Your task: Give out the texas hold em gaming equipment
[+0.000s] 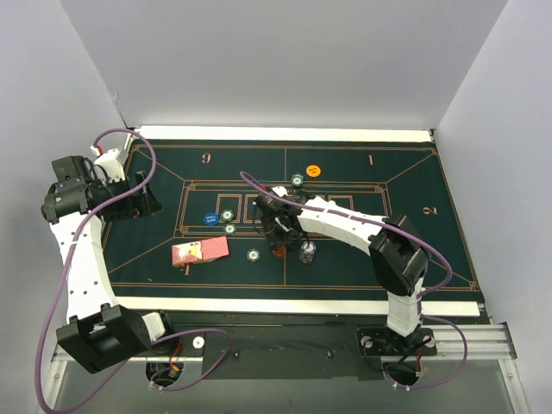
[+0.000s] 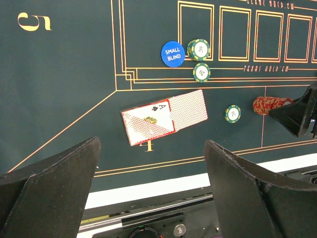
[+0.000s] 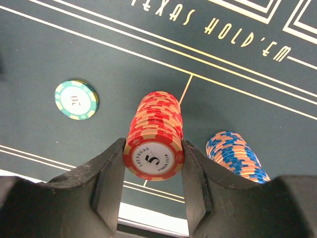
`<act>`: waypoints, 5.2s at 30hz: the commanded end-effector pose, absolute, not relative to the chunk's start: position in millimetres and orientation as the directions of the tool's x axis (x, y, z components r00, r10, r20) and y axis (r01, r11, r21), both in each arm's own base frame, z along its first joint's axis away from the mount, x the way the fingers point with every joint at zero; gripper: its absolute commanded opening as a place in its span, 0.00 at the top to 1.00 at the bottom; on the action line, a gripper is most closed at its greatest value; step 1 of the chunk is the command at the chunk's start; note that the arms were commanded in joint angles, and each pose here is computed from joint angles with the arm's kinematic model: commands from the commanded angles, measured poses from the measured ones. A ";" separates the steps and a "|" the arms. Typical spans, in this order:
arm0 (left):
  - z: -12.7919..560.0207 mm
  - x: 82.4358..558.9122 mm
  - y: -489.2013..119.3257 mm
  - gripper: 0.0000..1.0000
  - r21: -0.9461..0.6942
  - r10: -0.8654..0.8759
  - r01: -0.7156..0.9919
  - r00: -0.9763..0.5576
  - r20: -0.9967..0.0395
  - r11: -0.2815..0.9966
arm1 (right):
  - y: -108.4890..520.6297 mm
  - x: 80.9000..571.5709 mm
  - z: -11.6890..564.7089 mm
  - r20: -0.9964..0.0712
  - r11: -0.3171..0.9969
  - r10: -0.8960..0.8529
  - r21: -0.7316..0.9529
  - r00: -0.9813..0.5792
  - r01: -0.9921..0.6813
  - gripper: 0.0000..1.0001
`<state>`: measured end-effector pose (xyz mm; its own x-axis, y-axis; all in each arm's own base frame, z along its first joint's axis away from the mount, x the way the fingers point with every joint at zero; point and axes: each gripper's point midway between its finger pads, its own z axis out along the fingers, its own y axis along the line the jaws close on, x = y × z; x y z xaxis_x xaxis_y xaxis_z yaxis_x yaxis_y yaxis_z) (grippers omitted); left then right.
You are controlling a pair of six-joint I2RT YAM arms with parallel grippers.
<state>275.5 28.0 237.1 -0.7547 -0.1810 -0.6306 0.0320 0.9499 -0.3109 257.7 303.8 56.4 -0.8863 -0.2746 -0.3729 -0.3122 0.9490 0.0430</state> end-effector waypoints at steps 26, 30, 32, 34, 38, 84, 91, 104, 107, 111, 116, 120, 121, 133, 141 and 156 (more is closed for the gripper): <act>238.1 293.7 30.8 0.03 -0.328 -0.175 0.070 -0.730 -0.660 0.942 | 410.0 389.0 75.0 -0.488 0.950 -0.153 0.166 -0.859 -0.264 0.72; 238.8 295.3 29.4 0.03 -0.334 -0.175 0.080 -0.727 -0.664 0.939 | 414.3 398.7 59.0 -0.486 0.951 -0.138 0.180 -0.863 -0.253 0.71; 240.9 295.4 28.4 0.03 -0.336 -0.175 0.082 -0.725 -0.666 0.938 | 420.9 397.6 51.0 -0.464 0.943 -0.126 0.218 -0.877 -0.250 0.71; 242.9 295.5 28.6 0.03 -0.336 -0.177 0.082 -0.722 -0.669 0.938 | 421.7 398.8 42.6 -0.453 0.946 -0.112 0.224 -0.885 -0.234 0.71; 245.1 295.1 28.0 0.03 -0.336 -0.175 0.086 -0.719 -0.672 0.938 | 428.4 396.0 31.2 -0.445 0.944 -0.115 0.230 -0.888 -0.238 0.71; 252.2 277.5 17.5 0.03 -0.346 -0.181 0.094 -0.709 -0.681 0.933 | 298.6 271.7 83.5 -0.424 0.925 -0.347 -0.009 -0.836 -0.380 0.19; 254.2 278.2 18.0 0.03 -0.345 -0.182 0.093 -0.708 -0.683 0.934 | 300.3 265.9 72.9 -0.405 0.921 -0.364 -0.024 -0.839 -0.389 0.19; 256.4 279.9 19.7 0.03 -0.336 -0.176 0.093 -0.707 -0.685 0.937 | 301.6 262.9 38.8 -0.342 0.920 -0.380 -0.047 -0.859 -0.388 0.35; 254.6 279.9 20.1 0.03 -0.337 -0.178 0.090 -0.709 -0.683 0.937 | 301.4 263.7 36.5 -0.342 0.923 -0.375 -0.047 -0.862 -0.382 0.40; 253.1 280.4 20.6 0.03 -0.337 -0.178 0.089 -0.710 -0.681 0.937 | 301.6 263.8 35.9 -0.342 0.923 -0.375 -0.047 -0.862 -0.382 0.48; 251.8 280.5 20.7 0.03 -0.336 -0.176 0.090 -0.710 -0.682 0.937 | 301.8 263.5 35.7 -0.343 0.924 -0.371 -0.044 -0.863 -0.380 0.56; 250.1 280.3 21.4 0.03 -0.334 -0.176 0.087 -0.712 -0.680 0.939 | 300.2 263.0 36.2 -0.342 0.924 -0.370 -0.045 -0.864 -0.379 0.60; 250.2 280.3 21.2 0.03 -0.335 -0.176 0.088 -0.712 -0.680 0.938 | 300.1 263.2 36.2 -0.342 0.925 -0.370 -0.046 -0.864 -0.378 0.60; 251.8 279.0 22.9 0.03 -0.319 -0.167 0.086 -0.708 -0.686 0.944 | 291.9 267.1 42.9 -0.354 0.934 -0.345 -0.037 -0.869 -0.356 0.69; 251.7 280.3 23.0 0.03 -0.323 -0.172 0.084 -0.708 -0.685 0.943 | 274.4 307.0 91.2 -0.439 0.966 -0.196 0.067 -0.877 -0.249 0.70; 249.2 283.7 24.4 0.03 -0.325 -0.170 0.083 -0.717 -0.676 0.942 | 197.8 431.1 80.6 -0.469 0.998 0.065 0.013 -0.881 0.067 0.72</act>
